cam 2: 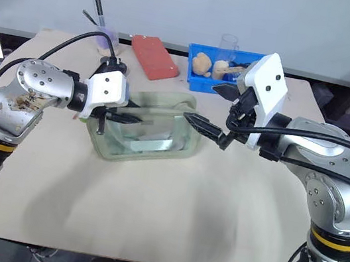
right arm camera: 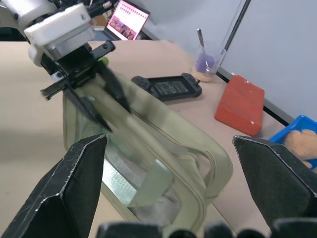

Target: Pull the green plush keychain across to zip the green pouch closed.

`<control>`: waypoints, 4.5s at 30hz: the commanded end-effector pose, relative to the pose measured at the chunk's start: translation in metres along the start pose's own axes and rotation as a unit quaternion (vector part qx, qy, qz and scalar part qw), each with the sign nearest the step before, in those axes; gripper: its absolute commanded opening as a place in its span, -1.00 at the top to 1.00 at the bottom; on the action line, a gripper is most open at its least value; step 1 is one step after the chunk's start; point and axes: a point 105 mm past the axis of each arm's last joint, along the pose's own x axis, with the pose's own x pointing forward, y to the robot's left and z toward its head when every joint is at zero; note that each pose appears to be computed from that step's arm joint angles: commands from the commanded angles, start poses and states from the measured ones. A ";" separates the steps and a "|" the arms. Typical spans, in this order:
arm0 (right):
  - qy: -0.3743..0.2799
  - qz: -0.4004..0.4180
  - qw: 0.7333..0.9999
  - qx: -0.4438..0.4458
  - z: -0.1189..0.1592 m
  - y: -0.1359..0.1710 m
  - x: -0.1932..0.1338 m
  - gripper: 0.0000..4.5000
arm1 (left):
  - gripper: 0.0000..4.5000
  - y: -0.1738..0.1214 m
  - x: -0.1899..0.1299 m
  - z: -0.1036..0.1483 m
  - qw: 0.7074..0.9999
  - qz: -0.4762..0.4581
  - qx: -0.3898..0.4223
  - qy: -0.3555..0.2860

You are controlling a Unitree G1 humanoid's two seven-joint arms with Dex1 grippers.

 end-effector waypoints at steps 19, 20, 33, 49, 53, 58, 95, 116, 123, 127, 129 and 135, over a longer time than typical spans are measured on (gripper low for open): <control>0.021 0.068 0.996 -0.044 -0.011 0.001 -0.007 -1.00 | 0.96 -0.003 -0.026 -0.005 0.984 -0.054 0.163 -0.055; 0.021 0.071 0.996 -0.044 -0.011 0.002 -0.006 -1.00 | 0.96 -0.003 -0.025 -0.001 0.983 -0.046 0.166 -0.064; 0.011 0.100 0.994 -0.051 -0.009 0.006 0.008 -1.00 | 0.96 -0.011 -0.023 0.008 0.987 -0.047 0.139 -0.070; 0.039 0.117 0.990 -0.075 -0.037 0.014 0.020 -1.00 | -0.99 -0.034 -0.050 0.080 0.970 -0.123 0.010 -0.210; 0.046 0.113 0.990 -0.071 -0.047 0.011 0.023 -0.76 | -1.00 -0.039 -0.051 0.077 0.971 -0.131 0.006 -0.198; 0.052 0.115 0.989 -0.075 -0.056 0.009 0.022 -0.04 | -1.00 -0.039 -0.052 0.075 0.973 -0.127 0.001 -0.192; 0.061 0.152 0.982 -0.093 -0.063 0.009 0.024 0.98 | -1.00 0.022 -0.099 -0.097 0.880 0.276 -0.361 -0.137; 0.063 0.133 0.985 -0.093 -0.064 0.004 0.021 1.00 | 0.97 0.012 -0.083 -0.088 0.895 0.211 -0.360 -0.156; 0.064 0.126 0.985 -0.095 -0.065 0.000 0.022 1.00 | 0.97 0.034 -0.107 -0.071 0.893 0.239 -0.339 -0.172; 0.063 0.125 0.986 -0.095 -0.064 0.000 0.023 1.00 | 0.97 0.044 -0.113 -0.054 0.903 0.236 -0.312 -0.176; 0.062 0.123 0.986 -0.095 -0.064 -0.001 0.024 1.00 | 0.97 0.049 -0.110 -0.046 0.912 0.233 -0.291 -0.173; 0.059 0.122 0.986 -0.096 -0.062 -0.001 0.027 1.00 | 0.97 0.042 -0.081 -0.009 0.946 0.156 -0.232 -0.163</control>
